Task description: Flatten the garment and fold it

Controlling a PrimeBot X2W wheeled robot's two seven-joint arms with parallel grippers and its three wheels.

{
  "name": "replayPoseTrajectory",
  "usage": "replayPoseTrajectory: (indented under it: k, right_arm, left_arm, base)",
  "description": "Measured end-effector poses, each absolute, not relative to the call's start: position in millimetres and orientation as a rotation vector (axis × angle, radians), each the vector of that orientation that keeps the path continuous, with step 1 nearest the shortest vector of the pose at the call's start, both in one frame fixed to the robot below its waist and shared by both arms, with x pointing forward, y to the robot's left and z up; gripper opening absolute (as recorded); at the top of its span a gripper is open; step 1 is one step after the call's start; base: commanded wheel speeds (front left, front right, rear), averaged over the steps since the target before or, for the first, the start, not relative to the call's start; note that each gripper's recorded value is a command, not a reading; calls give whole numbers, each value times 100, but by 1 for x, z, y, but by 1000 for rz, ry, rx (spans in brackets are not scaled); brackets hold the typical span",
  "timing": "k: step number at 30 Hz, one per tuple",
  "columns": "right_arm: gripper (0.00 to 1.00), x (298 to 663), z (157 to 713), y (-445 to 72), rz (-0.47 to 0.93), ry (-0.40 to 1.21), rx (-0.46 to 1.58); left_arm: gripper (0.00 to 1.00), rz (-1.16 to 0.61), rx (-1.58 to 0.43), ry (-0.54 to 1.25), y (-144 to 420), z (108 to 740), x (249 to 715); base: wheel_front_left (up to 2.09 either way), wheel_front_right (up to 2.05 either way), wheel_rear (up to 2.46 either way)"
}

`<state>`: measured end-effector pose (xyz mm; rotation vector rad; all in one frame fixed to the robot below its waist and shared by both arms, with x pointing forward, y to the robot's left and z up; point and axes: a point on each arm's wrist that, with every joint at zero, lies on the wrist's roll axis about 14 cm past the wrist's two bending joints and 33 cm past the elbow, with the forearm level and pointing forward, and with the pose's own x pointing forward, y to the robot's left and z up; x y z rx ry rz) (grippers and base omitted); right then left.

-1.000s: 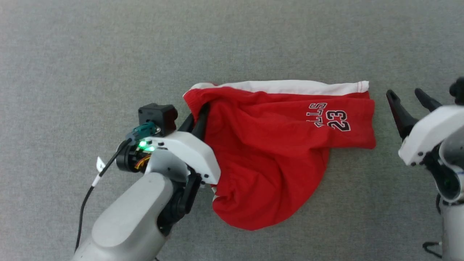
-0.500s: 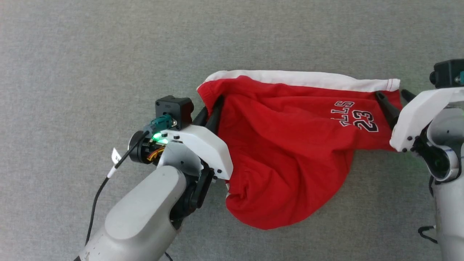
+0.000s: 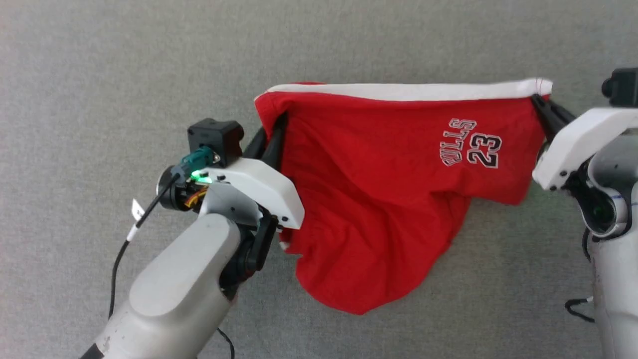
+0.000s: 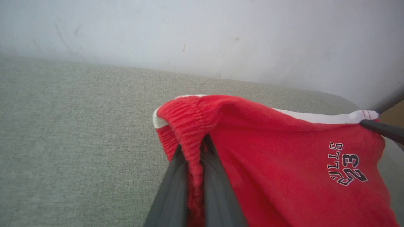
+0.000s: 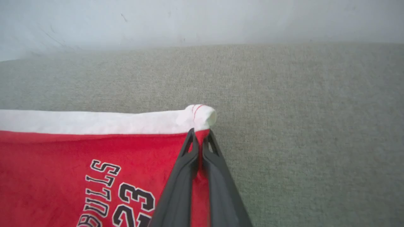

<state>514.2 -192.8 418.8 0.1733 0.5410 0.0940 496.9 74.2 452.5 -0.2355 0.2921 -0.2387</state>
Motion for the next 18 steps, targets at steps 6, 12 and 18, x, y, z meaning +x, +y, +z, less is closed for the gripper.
replayPoseTrajectory:
  k: [6, 12, 18]
  right_arm:
    - [0, 525, 502, -185, 141, 303, 180]
    - [0, 522, 598, -175, 193, 70, 154]
    - [0, 500, 670, -170, 222, -67, 108]
  left_arm:
    - [0, -292, -194, 156, 75, 510, 505]
    - [0, -349, -129, -6, 76, 591, 511]
    - [0, -377, -90, -136, 79, 666, 504]
  base:
    - [0, 0, 0]
    - [0, 0, 0]
    - [0, 0, 0]
